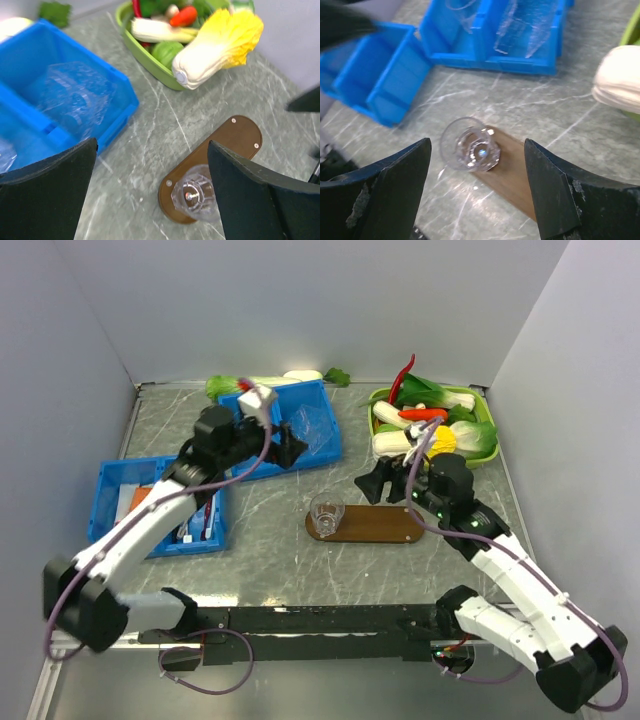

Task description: Prepare toiletry sets of a toothbrush and toothpaste on the tray

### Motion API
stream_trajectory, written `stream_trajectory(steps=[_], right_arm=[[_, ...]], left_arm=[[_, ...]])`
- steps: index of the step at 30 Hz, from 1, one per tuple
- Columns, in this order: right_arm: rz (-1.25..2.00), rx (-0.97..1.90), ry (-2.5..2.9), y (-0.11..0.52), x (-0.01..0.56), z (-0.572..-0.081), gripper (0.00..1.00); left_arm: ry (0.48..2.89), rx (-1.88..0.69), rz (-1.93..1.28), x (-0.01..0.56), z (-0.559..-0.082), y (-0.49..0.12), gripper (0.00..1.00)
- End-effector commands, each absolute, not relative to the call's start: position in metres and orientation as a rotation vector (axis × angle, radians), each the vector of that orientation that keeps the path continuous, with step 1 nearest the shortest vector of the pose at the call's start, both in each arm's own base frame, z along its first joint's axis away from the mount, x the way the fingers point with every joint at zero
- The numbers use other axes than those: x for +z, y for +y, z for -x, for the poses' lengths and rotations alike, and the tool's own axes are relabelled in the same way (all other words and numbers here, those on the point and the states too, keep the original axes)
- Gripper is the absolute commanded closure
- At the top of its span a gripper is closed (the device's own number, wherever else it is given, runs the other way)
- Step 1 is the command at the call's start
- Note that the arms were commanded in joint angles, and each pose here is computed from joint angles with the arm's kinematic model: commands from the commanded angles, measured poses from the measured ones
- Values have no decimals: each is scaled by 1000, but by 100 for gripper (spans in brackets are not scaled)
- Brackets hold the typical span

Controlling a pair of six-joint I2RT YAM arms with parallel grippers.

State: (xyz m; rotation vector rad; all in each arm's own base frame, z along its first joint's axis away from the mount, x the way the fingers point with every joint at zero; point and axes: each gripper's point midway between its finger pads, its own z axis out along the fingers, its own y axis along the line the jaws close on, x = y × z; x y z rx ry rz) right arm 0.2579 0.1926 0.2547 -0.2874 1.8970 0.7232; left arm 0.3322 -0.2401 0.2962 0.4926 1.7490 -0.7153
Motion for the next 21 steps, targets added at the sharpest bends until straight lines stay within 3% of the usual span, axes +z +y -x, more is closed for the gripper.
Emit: stream_trajectory(steps=[1, 12, 21], right_arm=[[386, 863, 1863, 202, 272, -229, 18], [375, 831, 1781, 181, 303, -204, 20], [364, 776, 1742, 169, 316, -202, 20]], left_arm=[[1722, -800, -650, 297, -350, -279, 5], [1776, -582, -666, 246, -430, -293, 11], [1790, -583, -742, 221, -447, -300, 17]])
